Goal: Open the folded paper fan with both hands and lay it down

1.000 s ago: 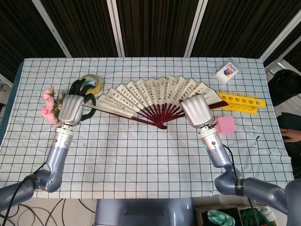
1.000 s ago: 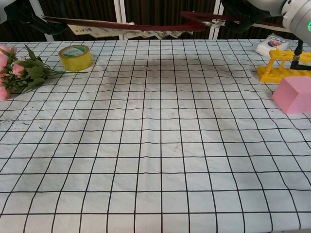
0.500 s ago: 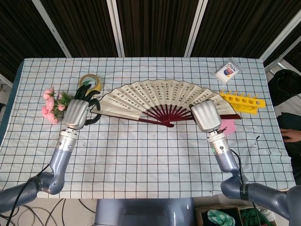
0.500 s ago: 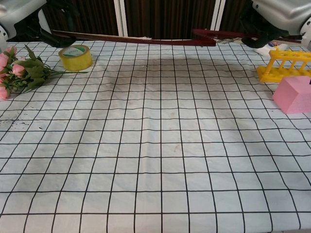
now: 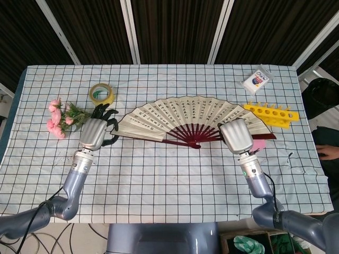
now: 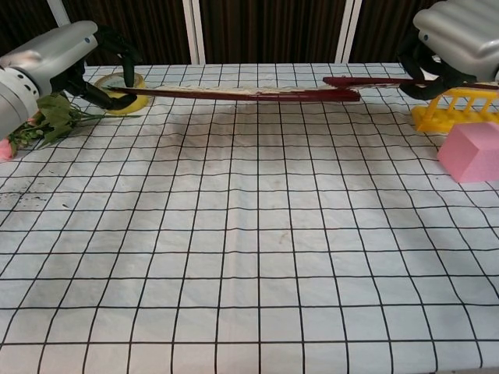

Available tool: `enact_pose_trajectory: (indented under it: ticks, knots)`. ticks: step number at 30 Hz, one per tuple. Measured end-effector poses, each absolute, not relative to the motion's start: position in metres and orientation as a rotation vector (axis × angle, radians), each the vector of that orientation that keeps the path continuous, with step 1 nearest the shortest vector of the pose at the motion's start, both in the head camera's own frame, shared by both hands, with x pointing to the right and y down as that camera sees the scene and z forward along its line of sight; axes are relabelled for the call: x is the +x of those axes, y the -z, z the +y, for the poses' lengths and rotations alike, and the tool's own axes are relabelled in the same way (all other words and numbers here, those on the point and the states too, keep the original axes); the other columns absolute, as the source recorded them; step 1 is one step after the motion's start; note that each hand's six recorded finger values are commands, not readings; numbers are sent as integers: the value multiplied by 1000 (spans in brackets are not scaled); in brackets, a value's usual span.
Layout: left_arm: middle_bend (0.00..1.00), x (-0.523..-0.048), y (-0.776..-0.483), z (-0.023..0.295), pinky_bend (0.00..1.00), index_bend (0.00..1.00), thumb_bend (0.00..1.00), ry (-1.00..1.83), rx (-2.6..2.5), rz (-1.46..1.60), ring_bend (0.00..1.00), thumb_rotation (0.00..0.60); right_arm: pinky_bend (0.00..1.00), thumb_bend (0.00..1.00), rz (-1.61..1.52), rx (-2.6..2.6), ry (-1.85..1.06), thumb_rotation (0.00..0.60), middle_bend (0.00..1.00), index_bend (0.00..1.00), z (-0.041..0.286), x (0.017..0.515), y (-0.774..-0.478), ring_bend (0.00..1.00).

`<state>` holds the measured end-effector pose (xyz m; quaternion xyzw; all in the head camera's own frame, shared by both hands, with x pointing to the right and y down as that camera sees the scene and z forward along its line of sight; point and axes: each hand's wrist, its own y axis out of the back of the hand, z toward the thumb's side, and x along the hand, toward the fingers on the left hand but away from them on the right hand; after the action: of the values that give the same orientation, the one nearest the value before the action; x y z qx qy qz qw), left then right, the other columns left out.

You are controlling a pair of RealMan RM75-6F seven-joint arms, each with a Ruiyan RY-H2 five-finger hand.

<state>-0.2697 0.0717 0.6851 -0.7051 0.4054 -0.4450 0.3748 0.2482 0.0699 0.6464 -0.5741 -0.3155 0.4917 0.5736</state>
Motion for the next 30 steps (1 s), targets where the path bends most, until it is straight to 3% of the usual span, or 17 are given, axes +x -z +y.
enact_pose_trajectory:
  ticks: [17,19,21,25,27,30]
  knots:
    - [244,-271,-711,91,67,773,395,1195,-1831,970,56,600,808,309,-665,-1347,-1179,600,880,786,91,267,-668,938]
    - [244,-271,-712,93,67,773,394,1199,-1835,971,56,600,807,253,-654,-1348,-1182,600,863,700,92,268,-669,926]
    - [244,-271,-715,95,67,773,394,1204,-1840,969,56,600,806,178,-642,-1349,-1187,600,833,521,94,268,-671,911]
    - [244,-271,-718,100,67,773,394,1209,-1851,973,56,600,796,85,-605,-1349,-1214,600,754,253,99,268,-675,863]
    - [243,-271,-718,101,67,773,395,1206,-1852,977,56,600,751,26,-584,-1350,-1230,600,659,95,102,268,-677,796]
    - [242,-272,-716,100,67,772,394,1201,-1855,986,56,600,625,0,-553,-1349,-1255,600,459,1,108,268,-679,617]
